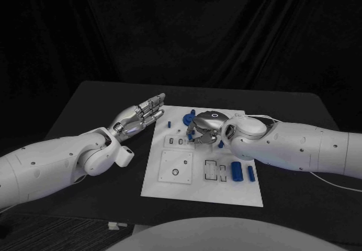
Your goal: Assemble the parts on the task board
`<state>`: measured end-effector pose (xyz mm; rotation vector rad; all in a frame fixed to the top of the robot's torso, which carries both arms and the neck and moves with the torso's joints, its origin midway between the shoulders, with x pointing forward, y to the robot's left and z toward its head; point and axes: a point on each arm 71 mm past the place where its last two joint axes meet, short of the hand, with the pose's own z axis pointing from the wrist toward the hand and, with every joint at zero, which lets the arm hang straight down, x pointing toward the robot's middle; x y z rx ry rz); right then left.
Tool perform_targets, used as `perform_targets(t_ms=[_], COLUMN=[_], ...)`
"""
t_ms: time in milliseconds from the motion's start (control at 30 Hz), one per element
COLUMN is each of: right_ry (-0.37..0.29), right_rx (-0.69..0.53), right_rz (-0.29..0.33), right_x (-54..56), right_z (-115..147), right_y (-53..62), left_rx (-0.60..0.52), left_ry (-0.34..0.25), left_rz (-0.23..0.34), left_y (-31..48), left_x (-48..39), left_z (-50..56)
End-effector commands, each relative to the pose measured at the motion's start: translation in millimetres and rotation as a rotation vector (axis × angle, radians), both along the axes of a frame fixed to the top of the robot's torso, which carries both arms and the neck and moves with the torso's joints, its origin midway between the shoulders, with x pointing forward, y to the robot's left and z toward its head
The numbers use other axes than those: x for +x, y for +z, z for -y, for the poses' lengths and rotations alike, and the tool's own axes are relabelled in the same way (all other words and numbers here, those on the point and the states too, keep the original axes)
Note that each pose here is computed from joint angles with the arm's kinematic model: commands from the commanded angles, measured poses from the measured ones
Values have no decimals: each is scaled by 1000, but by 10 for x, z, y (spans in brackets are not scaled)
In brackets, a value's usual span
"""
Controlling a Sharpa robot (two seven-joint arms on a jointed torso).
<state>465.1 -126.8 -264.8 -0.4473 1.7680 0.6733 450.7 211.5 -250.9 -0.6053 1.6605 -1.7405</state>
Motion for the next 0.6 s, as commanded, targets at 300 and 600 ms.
perform_targets(t_ms=[300, 600], right_ry=[-14, -13], right_rx=[-33, -19], right_rz=[-31, -20], right_x=[-14, -19], right_z=[27, 37], right_y=[-73, -68], left_rx=[-12, -10], left_ry=[-17, -14], left_rz=[-4, -3], left_y=[1, 1], left_x=[-5, -4], left_z=[21, 15])
